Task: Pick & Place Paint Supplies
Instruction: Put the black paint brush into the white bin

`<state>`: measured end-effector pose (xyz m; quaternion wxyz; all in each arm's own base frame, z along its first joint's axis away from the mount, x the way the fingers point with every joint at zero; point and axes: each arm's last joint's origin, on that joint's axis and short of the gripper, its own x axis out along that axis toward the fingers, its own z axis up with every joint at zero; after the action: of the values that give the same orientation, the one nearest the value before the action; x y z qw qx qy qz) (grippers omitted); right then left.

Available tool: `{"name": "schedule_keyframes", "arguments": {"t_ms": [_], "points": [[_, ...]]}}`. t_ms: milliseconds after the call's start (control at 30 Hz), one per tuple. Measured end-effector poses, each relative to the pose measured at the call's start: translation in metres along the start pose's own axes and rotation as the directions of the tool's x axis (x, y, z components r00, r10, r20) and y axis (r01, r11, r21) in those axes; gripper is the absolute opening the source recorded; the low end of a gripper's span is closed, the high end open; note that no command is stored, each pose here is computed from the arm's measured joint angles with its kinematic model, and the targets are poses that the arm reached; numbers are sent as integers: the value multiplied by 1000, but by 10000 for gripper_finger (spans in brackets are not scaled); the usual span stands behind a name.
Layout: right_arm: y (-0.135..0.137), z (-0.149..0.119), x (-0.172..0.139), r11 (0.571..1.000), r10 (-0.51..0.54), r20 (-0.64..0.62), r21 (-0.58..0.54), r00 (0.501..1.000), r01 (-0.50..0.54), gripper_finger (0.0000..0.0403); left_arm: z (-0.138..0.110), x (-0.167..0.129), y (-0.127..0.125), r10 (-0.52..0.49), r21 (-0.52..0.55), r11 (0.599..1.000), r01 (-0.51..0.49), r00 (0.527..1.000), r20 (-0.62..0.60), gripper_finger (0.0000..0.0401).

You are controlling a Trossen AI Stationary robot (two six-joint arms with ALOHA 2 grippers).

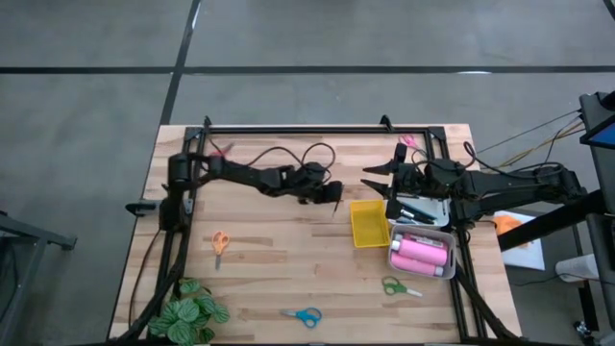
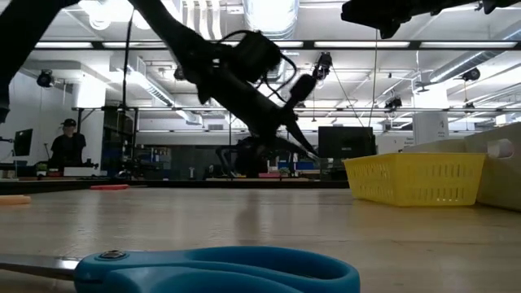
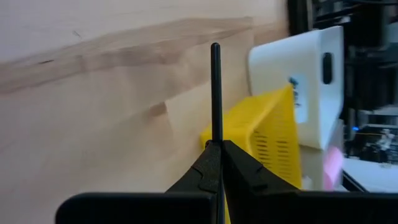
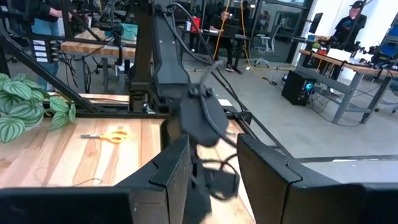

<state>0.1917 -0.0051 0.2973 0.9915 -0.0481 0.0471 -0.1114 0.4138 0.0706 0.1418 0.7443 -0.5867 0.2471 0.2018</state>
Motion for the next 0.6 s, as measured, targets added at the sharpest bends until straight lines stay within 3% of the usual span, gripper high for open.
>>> {"name": "schedule_keyframes", "arguments": {"t_ms": [200, 433, 600], "points": [[0, 0, 0, 1000, 0, 0, 0, 1000, 0, 134, 2, 21, 3, 120, -15, 993, -121, 992, -44, 10], [0, 0, 0, 1000, 1, -4, -1, 1000, -1, 134, 4, 33, 2, 149, 82, 986, -144, 987, -54, 10], [0, 0, 0, 1000, 1, -4, -1, 1000, -1, 134, 3, 31, 6, 194, 54, 980, -192, 980, -43, 10]]}}
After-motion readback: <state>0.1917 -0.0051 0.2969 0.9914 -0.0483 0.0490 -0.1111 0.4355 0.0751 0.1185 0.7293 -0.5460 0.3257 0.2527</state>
